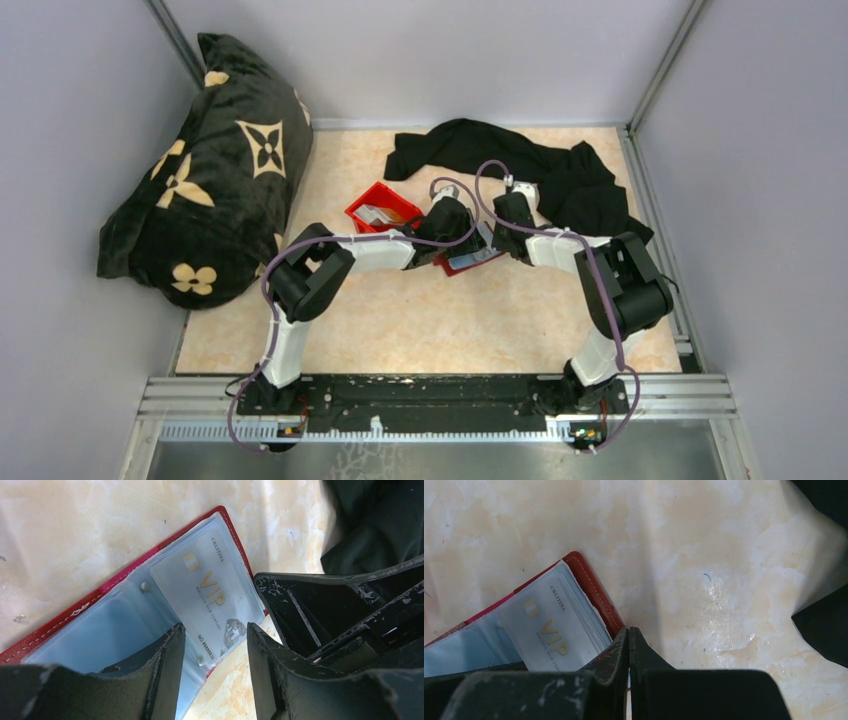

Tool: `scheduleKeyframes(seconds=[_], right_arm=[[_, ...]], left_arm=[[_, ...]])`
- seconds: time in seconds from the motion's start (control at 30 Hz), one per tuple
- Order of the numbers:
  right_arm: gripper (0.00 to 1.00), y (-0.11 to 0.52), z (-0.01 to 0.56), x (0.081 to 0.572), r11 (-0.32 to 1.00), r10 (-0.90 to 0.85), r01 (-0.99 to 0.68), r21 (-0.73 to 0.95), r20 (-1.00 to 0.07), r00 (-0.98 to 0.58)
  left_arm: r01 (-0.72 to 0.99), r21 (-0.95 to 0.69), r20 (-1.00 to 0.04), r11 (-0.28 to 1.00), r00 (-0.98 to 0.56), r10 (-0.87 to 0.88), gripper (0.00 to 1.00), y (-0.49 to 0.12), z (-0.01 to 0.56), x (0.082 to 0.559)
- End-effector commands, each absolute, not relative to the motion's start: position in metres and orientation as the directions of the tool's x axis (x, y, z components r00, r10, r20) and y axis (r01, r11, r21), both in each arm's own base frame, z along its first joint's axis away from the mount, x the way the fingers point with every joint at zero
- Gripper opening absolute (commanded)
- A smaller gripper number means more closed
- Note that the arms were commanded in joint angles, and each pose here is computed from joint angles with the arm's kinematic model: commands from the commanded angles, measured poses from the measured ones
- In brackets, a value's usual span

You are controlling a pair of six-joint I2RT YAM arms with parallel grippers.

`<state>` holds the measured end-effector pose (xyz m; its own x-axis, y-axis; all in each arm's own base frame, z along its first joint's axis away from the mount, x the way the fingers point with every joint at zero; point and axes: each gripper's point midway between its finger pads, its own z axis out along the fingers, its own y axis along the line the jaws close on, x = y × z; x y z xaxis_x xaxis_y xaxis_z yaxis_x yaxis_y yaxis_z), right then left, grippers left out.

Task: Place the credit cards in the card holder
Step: Insert the credit card into the card holder.

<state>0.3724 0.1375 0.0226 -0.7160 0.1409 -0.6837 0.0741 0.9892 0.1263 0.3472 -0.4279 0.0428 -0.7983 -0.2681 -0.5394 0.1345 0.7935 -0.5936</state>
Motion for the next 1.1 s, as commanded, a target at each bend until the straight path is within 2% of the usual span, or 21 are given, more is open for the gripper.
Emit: scheduleKeyframes(seconds=[0.0, 0.67, 1.07], right_arm=[[0.00, 0.161, -0.024, 0.310, 0.990, 0.061, -0.011, 0.144, -0.491, -0.869], [0.00, 0.177, -0.016, 0.305, 0.990, 0.025, -0.048, 0.132, -0.501, -0.865], [0.00, 0.174, 0.009, 0.317, 0.993, 0.042, -0.028, 0.117, -0.553, -0.832]], left_arm=[[0.137, -0.574, -0.547, 0.807, -0.798, -0.253, 0.56, -0.427, 0.038, 0.342], [0.127, -0.561, -0.554, 0.818, -0.792, -0.257, 0.56, -0.416, 0.040, 0.338], [0.118, -0.546, -0.622, 0.829, -0.720, -0.307, 0.58, -0.391, 0.069, 0.340]])
